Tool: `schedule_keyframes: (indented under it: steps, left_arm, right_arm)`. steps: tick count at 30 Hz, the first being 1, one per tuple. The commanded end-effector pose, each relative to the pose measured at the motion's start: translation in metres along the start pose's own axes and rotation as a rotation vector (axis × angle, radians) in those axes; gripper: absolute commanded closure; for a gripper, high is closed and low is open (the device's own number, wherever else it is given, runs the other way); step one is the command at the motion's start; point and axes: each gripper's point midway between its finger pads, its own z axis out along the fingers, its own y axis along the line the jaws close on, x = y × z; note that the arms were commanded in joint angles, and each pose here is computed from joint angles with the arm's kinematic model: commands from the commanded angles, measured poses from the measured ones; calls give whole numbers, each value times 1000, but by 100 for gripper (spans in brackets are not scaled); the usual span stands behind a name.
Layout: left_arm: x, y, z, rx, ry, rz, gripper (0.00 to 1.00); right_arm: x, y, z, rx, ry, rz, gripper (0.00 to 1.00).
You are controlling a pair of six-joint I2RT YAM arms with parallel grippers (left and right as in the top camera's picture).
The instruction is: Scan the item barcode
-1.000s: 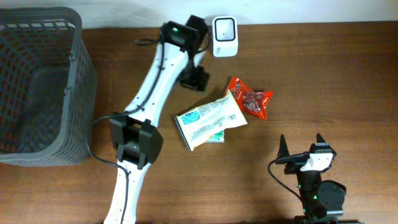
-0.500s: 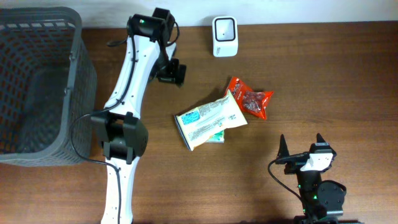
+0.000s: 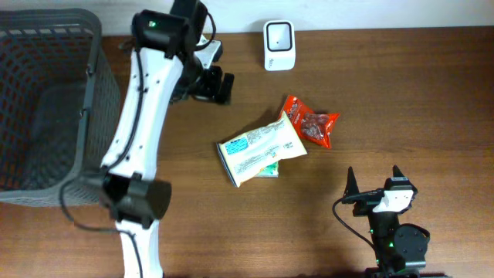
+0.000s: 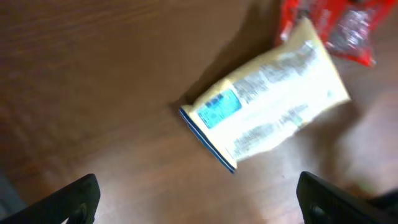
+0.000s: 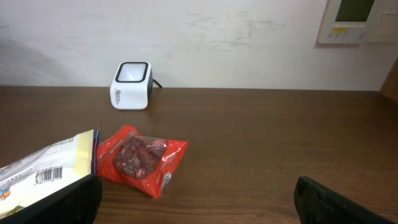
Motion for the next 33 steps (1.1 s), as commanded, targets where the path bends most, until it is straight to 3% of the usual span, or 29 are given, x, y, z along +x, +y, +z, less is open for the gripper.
schedule_keyframes:
  steps: [1, 12, 14, 17, 20, 27, 33]
  left_arm:
    - [36, -18, 15, 23, 123, 40, 1]
    - [78, -37, 107, 23, 273, 111, 0]
    - [82, -37, 117, 28, 277, 149, 7]
    - [79, -37, 130, 46, 255, 264, 21]
    - [77, -41, 146, 84, 221, 387, 20]
    - [57, -57, 176, 115, 87, 460, 23]
    - [57, -88, 180, 116, 49, 693, 23]
  right_arm:
    - [4, 1, 0, 0, 10, -7, 2]
    - [4, 1, 0, 0, 10, -7, 2]
    - [4, 1, 0, 0, 10, -7, 2]
    - [4, 1, 0, 0, 10, -7, 2]
    - [4, 1, 0, 0, 10, -7, 2]
    - [4, 1, 0, 0, 10, -7, 2]
    - [4, 1, 0, 0, 10, -7, 2]
